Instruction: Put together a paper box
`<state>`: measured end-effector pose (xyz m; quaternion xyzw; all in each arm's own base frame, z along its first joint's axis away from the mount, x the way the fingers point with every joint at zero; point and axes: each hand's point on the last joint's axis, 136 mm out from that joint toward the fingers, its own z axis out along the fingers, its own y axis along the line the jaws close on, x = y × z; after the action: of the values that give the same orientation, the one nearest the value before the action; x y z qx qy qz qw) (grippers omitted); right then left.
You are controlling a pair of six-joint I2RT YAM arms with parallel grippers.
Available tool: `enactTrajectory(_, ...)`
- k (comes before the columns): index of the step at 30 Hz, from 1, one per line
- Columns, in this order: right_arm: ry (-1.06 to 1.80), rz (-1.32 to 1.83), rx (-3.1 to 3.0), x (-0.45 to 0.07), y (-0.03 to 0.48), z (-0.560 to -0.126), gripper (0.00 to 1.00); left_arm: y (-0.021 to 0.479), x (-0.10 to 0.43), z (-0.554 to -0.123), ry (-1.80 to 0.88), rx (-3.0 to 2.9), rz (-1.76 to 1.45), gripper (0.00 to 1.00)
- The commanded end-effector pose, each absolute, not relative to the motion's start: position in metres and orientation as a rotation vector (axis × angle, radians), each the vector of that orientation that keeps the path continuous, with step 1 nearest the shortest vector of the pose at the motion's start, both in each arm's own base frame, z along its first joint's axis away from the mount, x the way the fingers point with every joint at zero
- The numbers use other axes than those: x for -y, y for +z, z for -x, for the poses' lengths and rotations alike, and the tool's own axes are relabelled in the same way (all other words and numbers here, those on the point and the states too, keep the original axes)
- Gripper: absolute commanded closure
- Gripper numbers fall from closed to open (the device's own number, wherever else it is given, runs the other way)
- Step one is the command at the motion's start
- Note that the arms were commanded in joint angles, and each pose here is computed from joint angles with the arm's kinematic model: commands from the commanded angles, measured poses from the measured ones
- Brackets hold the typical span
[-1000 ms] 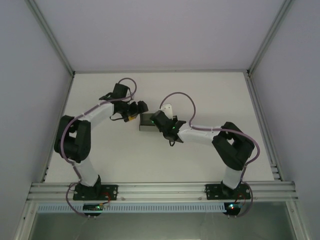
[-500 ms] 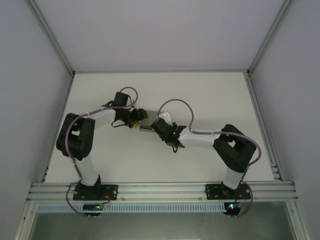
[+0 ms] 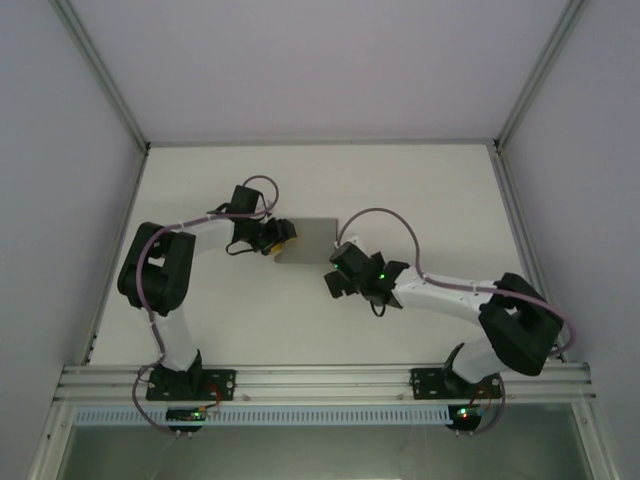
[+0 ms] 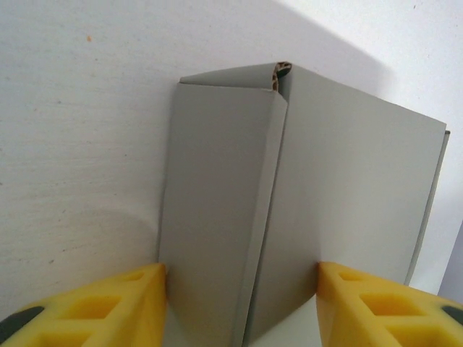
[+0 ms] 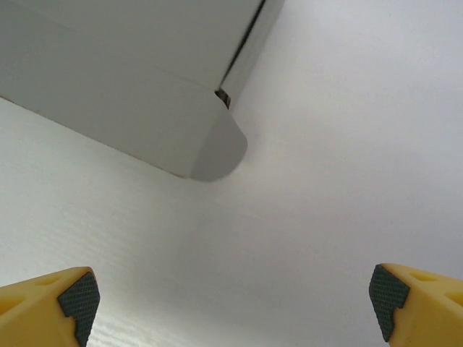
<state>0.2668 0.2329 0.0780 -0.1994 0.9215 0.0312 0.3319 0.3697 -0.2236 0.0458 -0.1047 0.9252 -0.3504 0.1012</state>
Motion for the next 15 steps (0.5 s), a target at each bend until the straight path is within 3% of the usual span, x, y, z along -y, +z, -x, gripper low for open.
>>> enactTrajectory(1, 0.260, 0.460, -2.449, -0.233, 0.085, -0.267, 0.01, 0.017, 0.214, -0.362, -0.942, -2.799, 0.331, 0.49)
enactTrajectory(9, 0.650, 0.185, -2.492, -0.236, 0.119, -0.306, 0.01, 0.026, 0.219, -0.363, -1.186, -2.696, 0.318, 0.66)
enactTrajectory(15, 0.874, 0.002, -2.574, -0.242, 0.121, -0.336, 0.01, 0.030, 0.209, -0.363, -1.378, -2.592, 0.385, 0.68)
